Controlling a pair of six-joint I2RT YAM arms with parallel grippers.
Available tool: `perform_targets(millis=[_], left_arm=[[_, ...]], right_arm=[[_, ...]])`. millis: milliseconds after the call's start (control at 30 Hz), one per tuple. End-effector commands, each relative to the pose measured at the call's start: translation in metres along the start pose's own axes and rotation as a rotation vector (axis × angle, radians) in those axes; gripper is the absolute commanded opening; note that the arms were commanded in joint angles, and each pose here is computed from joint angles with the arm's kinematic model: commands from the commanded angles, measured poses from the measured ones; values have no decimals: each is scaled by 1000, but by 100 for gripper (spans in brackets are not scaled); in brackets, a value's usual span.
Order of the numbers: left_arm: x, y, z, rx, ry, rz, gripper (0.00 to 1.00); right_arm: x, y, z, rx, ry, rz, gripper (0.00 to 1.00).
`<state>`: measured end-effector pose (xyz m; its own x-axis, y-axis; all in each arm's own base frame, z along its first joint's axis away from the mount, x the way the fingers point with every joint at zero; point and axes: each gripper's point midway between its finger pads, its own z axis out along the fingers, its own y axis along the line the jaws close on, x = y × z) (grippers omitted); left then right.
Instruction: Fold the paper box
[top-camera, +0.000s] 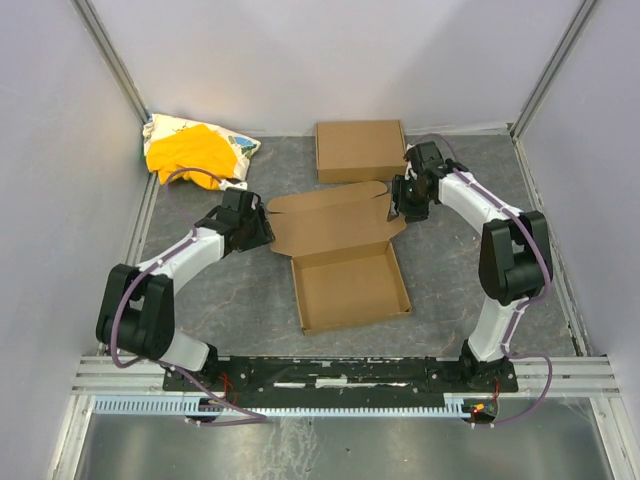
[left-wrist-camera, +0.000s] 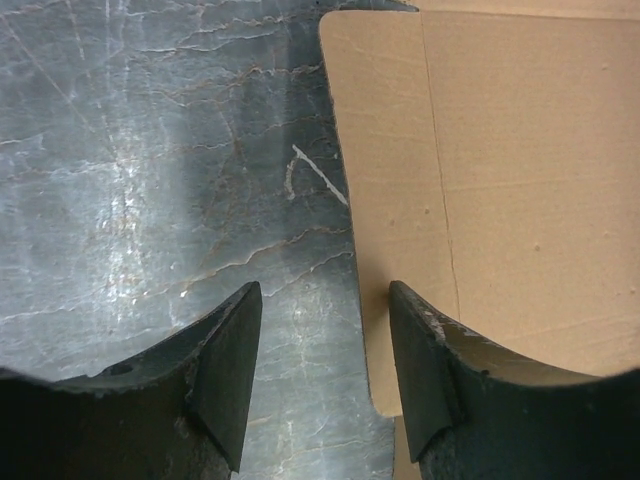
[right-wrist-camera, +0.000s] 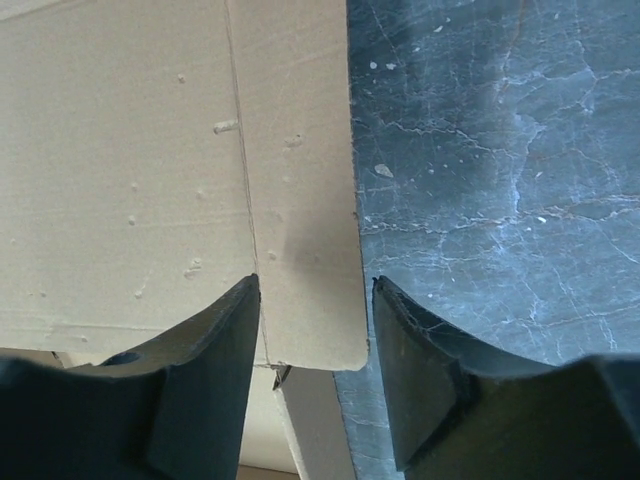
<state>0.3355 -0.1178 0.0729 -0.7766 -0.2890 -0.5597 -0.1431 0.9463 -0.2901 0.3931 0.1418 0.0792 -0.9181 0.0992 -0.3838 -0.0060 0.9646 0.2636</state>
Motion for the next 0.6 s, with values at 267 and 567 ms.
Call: perform_targets(millis=[267, 567], left_arm=[[-34, -37, 6, 97, -85, 0, 42], [-47, -55, -2, 116, -107, 110, 23]], right_arm=[[-6, 23, 1, -5, -69, -77, 18], [0, 29, -24, -22, -112, -91, 2]])
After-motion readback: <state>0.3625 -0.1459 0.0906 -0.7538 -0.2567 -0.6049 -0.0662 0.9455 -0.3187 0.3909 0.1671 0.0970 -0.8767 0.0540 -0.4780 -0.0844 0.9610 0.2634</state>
